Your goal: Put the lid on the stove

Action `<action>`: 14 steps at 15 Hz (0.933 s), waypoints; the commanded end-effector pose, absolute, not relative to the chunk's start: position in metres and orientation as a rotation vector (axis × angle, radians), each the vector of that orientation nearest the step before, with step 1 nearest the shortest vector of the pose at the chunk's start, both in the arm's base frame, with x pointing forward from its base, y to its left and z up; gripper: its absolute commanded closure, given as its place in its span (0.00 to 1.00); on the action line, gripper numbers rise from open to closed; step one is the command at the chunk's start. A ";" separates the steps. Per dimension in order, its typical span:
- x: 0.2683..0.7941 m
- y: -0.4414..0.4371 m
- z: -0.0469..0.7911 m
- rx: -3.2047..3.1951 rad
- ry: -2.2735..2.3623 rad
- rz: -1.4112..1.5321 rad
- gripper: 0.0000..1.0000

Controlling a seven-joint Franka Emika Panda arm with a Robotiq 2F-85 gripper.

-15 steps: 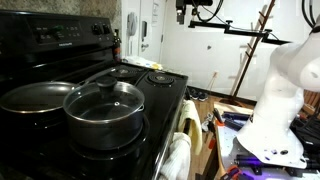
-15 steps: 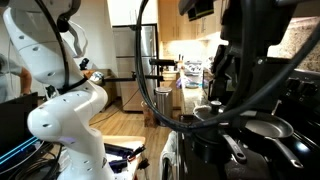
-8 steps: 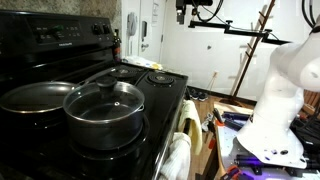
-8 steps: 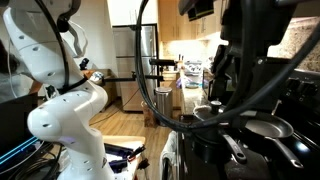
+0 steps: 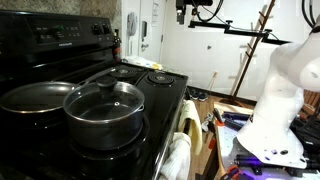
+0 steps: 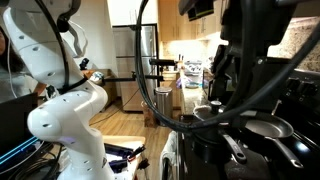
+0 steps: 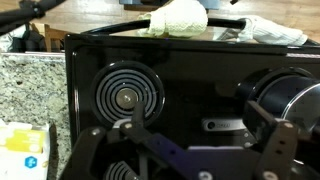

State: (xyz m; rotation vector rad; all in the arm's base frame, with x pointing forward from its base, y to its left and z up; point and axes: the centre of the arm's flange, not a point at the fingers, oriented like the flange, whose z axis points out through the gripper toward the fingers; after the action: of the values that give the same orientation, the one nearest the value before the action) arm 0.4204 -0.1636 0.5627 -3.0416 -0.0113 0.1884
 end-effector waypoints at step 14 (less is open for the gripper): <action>0.451 -0.054 0.504 -2.963 -0.365 -0.107 0.00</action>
State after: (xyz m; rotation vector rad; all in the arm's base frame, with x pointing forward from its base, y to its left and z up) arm 0.4562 -0.0810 0.5233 -2.9901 -0.2288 -0.0546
